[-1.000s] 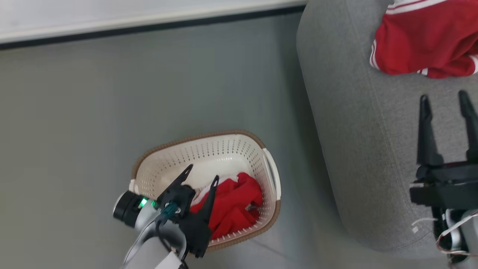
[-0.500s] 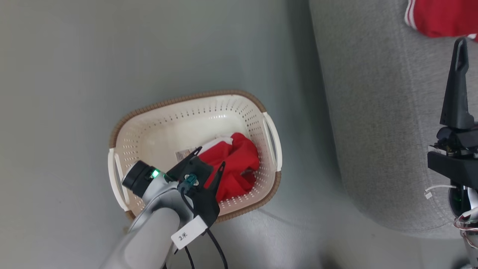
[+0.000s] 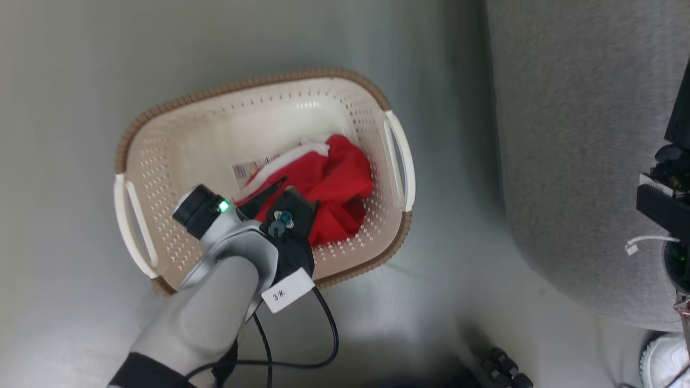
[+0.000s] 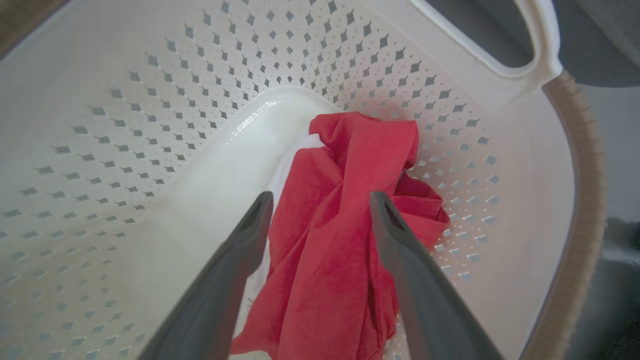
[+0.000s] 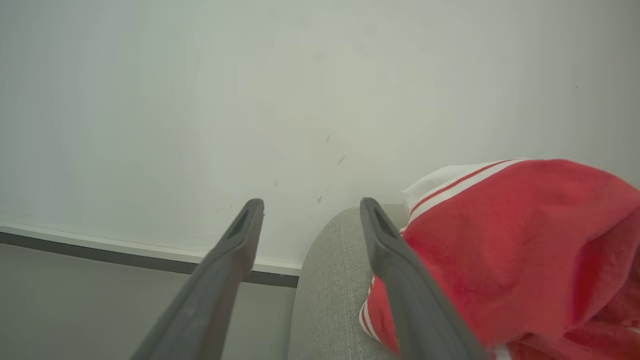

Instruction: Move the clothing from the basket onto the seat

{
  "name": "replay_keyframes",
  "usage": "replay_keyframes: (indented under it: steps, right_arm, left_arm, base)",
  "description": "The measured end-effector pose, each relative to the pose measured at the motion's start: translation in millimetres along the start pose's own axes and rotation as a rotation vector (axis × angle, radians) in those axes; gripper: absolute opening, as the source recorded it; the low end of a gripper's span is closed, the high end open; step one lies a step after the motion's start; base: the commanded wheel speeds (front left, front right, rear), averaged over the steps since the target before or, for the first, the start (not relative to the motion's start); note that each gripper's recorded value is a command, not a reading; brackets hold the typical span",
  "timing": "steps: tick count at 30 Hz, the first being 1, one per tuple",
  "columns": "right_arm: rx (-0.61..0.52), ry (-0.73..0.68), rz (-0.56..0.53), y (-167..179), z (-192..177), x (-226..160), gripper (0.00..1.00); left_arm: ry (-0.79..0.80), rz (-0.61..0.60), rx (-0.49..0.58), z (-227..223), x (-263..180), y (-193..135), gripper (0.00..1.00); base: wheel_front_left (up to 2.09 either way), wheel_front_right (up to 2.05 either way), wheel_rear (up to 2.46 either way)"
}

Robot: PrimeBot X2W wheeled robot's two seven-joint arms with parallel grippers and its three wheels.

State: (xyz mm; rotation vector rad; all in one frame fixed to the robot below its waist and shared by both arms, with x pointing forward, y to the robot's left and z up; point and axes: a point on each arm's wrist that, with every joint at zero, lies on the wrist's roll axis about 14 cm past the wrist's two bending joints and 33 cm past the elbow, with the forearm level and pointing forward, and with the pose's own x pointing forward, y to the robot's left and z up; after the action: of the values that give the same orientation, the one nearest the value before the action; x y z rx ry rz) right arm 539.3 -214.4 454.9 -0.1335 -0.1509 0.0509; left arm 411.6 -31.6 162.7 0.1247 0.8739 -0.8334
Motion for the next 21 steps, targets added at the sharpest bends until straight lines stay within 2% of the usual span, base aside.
replay_keyframes:
  steps: [9, 17, 18, 19, 20, 21]
  right_arm:
    - [-0.020, 0.063, 0.023, 10.2, -43.4, 3.5, 1.00]
    - [-0.036, 0.082, 0.045, 17.3, -55.3, 1.3, 1.00]
    - [-0.038, 0.083, 0.046, 17.3, -55.5, 1.2, 1.00]
    - [-0.038, 0.083, 0.046, 17.4, -55.8, 1.1, 1.00]
    - [-0.039, 0.083, 0.046, 17.4, -56.0, 1.3, 1.00]
    - [-0.040, 0.083, 0.046, 17.2, -56.0, 1.9, 1.00]
  left_arm:
    - [0.107, -0.062, -0.021, -45.9, 26.1, -5.2, 1.00]
    - [0.135, -0.062, -0.012, -55.9, 40.7, 0.0, 1.00]
    - [0.140, -0.061, -0.010, -56.7, 41.7, 0.7, 0.82]
    - [0.144, -0.060, -0.010, -57.4, 42.3, 1.5, 0.19]
    - [0.148, -0.061, -0.009, -58.7, 42.3, 1.4, 0.00]
    - [0.149, -0.062, -0.009, -59.1, 42.0, 1.1, 0.00]
  base:
    - [0.00, 0.00, 0.00]
    - [0.00, 0.00, 0.00]
    - [0.00, 0.00, 0.00]
    - [0.00, 0.00, 0.00]
    - [0.00, 0.00, 0.00]
    - [0.00, 0.00, 0.00]
